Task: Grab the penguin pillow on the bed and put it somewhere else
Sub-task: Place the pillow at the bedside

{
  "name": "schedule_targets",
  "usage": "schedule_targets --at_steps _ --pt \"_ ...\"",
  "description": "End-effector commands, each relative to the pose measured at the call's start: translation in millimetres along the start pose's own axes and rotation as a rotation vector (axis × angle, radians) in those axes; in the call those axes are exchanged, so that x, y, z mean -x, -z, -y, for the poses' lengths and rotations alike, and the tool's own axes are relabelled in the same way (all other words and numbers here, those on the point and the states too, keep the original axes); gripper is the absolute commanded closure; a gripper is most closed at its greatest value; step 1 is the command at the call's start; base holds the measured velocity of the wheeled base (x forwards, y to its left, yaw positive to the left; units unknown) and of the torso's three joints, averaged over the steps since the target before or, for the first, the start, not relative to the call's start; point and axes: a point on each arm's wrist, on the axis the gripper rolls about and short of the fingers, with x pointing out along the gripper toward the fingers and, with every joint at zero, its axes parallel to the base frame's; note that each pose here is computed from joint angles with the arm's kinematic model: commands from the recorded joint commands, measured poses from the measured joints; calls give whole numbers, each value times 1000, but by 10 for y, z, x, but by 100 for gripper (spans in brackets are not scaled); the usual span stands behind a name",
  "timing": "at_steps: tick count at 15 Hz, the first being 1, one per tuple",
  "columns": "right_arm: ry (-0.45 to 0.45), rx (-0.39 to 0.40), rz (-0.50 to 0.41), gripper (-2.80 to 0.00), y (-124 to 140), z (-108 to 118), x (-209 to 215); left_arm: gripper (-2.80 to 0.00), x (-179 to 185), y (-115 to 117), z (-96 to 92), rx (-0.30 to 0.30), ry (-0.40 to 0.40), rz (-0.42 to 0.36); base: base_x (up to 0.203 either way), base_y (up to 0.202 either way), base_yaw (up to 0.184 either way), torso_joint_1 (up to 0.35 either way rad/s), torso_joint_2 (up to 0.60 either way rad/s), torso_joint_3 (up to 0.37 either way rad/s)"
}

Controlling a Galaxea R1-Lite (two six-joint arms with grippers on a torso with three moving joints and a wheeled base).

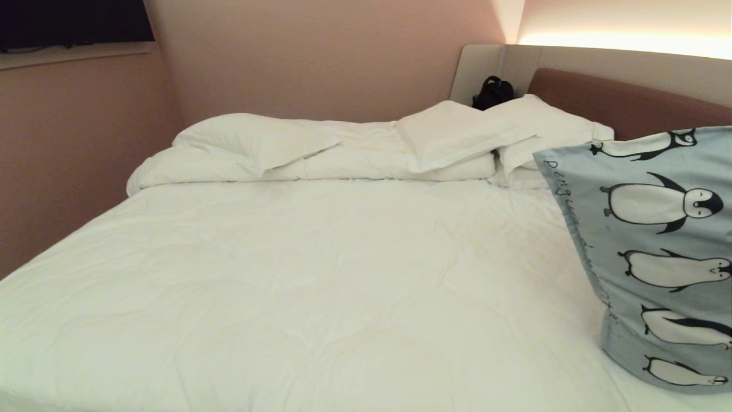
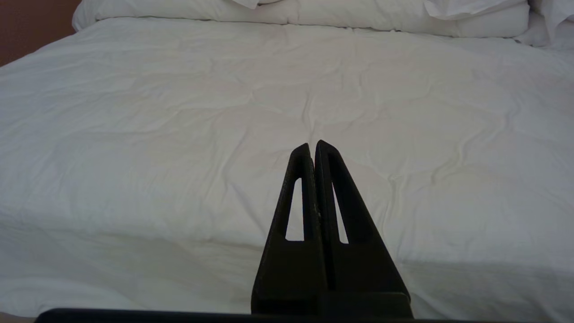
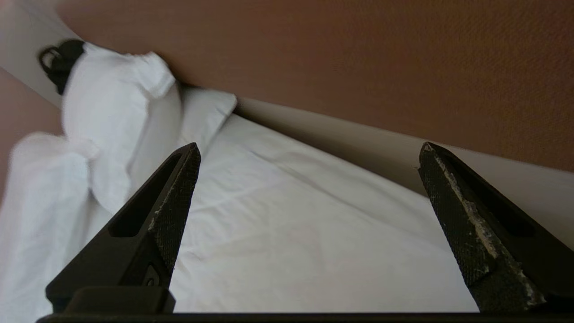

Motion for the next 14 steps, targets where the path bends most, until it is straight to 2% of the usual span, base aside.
schedule_targets --at_steps 1,3,5,11,14 --pt "-30 -20 45 -280 -204 -105 203 0 0 0 0 1 -1 1 0 0 0 0 0 0" --pt "-74 -35 108 -280 -455 -235 462 0 0 0 0 0 -1 1 0 0 0 0 0 0" --pt "-102 -37 156 -280 -566 -289 550 0 0 -1 0 2 0 2 0 0 0 0 0 0" --pt "-83 31 215 -280 -409 -213 280 0 0 0 0 2 0 1 0 0 0 0 0 0" --pt "-59 61 268 -280 -416 -172 224 0 0 0 0 0 -1 1 0 0 0 0 0 0"
